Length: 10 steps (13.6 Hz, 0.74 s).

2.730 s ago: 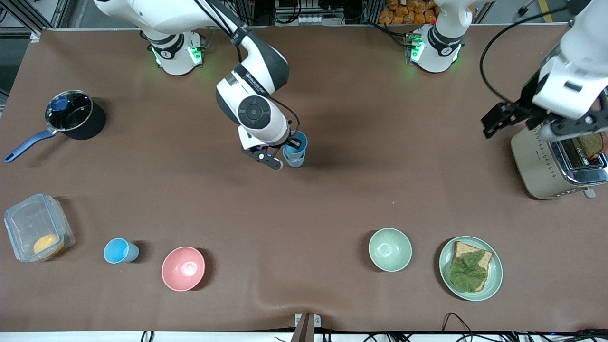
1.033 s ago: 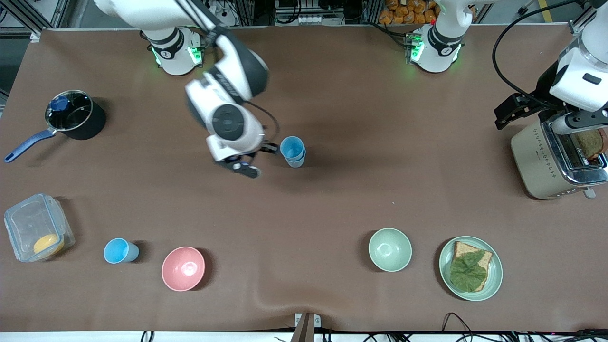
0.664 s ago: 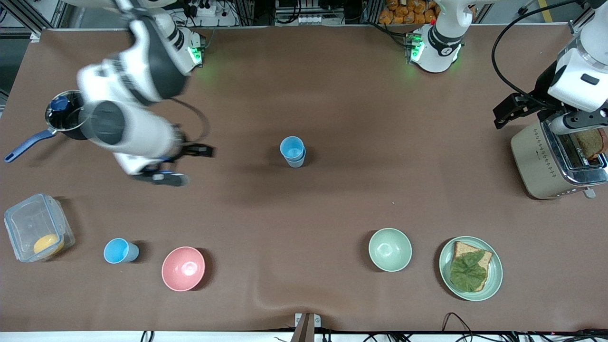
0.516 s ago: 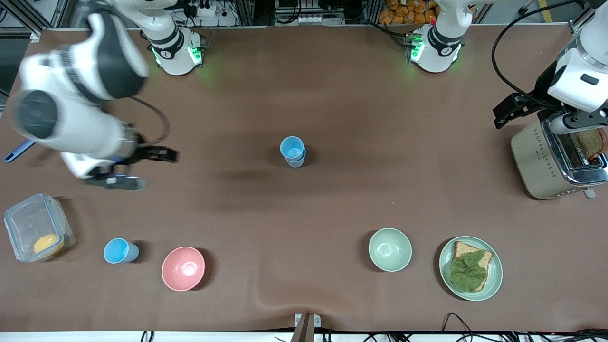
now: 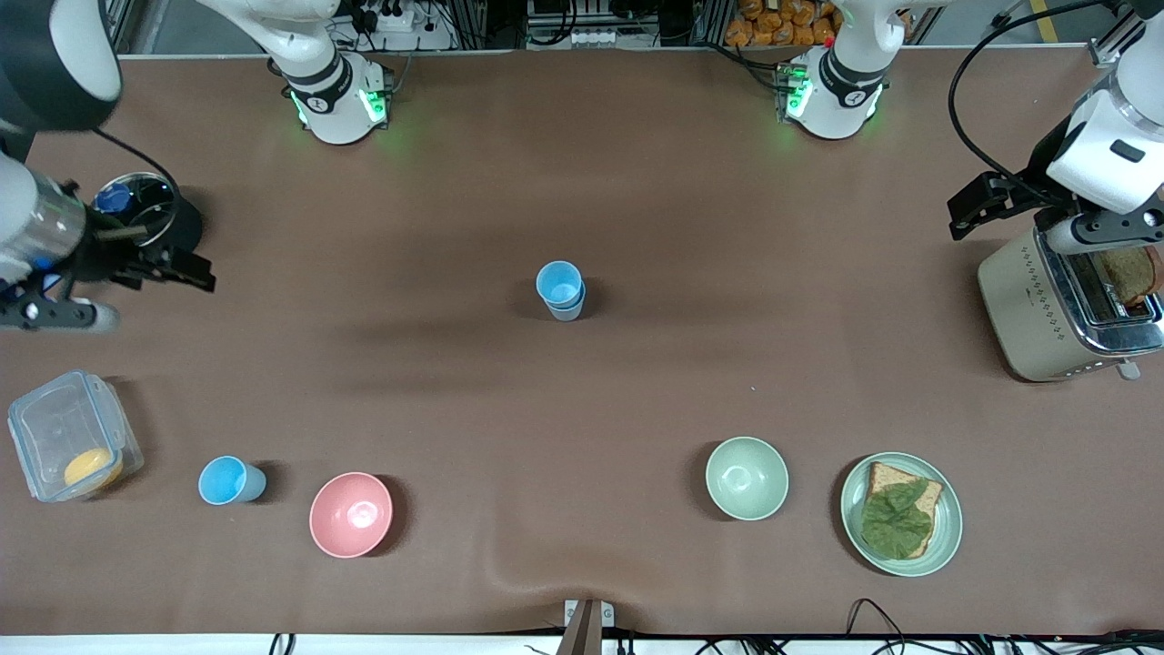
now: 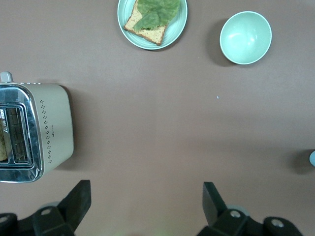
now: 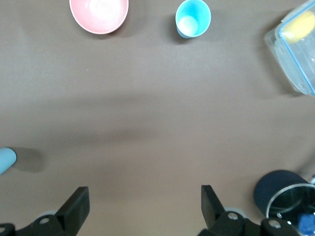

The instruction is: Stack blue cups with both arms

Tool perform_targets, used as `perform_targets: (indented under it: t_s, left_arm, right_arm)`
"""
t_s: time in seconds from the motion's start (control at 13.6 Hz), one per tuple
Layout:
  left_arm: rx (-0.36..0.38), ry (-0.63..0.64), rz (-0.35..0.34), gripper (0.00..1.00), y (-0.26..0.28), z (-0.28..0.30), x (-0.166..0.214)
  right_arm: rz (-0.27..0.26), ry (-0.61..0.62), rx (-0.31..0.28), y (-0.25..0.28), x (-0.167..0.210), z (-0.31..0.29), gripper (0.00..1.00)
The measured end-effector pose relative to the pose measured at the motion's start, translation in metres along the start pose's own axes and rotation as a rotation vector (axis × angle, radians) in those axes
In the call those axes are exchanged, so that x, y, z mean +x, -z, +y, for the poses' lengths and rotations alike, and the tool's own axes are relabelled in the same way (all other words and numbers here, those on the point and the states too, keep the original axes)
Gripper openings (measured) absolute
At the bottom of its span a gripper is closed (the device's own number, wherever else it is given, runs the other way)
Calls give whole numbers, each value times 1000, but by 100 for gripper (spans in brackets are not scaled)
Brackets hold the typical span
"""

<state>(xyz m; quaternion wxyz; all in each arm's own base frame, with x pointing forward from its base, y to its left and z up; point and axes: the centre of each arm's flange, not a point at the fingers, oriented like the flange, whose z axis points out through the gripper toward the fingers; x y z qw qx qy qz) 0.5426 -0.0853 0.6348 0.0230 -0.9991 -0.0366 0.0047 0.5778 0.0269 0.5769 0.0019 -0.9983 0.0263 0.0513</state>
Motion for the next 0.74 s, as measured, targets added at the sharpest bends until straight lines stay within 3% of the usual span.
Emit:
perform_targets:
  t_s: [0.37,0.74]
  left_arm:
    - [1,-1,-5,100,0,0,-1]
    - [-3,0,14,100,9,0,0]
  right_arm:
    - [18,-68,-12,20,-15,39,100]
    - [38,-69,-13,36,-26,38,100]
